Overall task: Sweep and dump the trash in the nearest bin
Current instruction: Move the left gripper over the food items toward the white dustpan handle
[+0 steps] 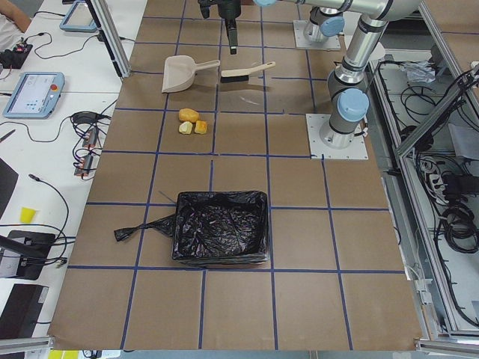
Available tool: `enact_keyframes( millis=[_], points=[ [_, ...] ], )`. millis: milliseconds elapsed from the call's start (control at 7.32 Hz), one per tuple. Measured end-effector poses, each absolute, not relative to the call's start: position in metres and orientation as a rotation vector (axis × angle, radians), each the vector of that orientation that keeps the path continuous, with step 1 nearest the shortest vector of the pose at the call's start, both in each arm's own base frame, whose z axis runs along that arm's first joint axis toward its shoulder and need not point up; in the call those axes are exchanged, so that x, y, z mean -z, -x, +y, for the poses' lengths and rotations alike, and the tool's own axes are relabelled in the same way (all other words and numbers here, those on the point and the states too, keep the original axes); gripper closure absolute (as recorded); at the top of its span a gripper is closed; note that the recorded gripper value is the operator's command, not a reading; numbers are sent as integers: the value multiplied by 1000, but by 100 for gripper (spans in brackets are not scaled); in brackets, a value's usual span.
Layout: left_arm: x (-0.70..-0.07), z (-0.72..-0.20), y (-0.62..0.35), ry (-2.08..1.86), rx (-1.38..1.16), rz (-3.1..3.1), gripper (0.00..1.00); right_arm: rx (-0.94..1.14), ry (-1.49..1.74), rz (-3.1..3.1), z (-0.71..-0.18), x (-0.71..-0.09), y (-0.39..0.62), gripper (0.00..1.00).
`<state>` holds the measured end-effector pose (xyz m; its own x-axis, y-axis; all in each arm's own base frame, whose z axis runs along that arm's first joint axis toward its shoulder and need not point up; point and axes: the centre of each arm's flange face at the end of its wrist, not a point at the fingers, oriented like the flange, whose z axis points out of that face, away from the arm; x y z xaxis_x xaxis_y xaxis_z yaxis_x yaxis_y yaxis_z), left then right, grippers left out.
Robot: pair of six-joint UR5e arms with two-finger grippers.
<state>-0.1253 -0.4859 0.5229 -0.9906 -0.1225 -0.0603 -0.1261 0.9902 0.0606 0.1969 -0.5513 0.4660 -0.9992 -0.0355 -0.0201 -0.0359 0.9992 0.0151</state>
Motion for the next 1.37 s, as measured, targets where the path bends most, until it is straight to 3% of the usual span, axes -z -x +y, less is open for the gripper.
enact_keyframes(
  millis=[1366],
  points=[
    [-475, -511, 159, 47, -75, 3145, 0, -18, 51, 3122, -552, -468, -193, 0]
  ],
)
